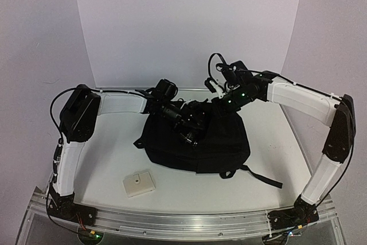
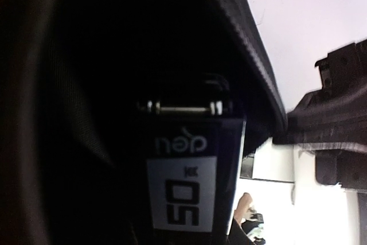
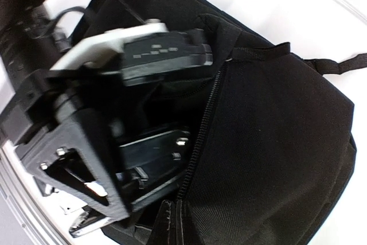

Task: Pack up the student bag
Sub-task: Place the stationery in the student bag.

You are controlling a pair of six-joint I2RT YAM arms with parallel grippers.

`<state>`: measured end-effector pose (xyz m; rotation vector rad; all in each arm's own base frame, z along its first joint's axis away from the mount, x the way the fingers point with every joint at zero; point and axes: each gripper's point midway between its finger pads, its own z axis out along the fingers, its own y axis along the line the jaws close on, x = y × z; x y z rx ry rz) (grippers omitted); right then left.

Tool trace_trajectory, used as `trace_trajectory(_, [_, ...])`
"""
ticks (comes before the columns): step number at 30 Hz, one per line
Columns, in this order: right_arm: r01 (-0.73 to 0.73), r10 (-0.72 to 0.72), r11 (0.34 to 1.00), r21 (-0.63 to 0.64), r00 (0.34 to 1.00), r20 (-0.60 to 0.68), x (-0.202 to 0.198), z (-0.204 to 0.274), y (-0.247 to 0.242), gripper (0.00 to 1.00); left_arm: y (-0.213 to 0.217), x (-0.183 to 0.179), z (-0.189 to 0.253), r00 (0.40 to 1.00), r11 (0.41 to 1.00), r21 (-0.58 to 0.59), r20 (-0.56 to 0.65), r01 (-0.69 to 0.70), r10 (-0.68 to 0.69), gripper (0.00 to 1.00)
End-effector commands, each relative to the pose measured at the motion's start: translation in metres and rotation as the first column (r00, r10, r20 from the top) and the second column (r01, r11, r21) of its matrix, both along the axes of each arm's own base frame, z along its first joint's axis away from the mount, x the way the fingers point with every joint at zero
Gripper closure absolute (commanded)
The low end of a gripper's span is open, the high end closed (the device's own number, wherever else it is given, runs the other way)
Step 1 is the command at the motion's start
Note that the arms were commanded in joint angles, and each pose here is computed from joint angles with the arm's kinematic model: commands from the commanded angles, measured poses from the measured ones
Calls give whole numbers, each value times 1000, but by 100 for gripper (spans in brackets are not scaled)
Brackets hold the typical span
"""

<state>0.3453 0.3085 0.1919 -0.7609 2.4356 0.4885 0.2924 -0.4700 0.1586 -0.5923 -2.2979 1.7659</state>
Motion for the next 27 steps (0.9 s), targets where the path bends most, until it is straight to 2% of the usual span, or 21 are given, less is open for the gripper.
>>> trace_trajectory(1, [-64, 62, 994, 90, 998, 30, -11, 26, 8, 100, -12, 12, 32, 998, 995, -86, -30, 51, -54, 100])
trace_trajectory(6, [-79, 78, 992, 96, 997, 12, -17, 22, 10, 100, -13, 35, 36, 999, 997, -77, -31, 4, -7, 100])
trace_trajectory(15, [-82, 83, 989, 120, 997, 2, -20, 26, 15, 100, -20, 83, 45, 958, 976, -6, 186, -219, 216, 100])
trace_trajectory(27, [-73, 77, 987, 141, 997, -19, -16, 26, 21, 100, -34, 101, 42, 890, 922, -16, 254, -388, 379, 100])
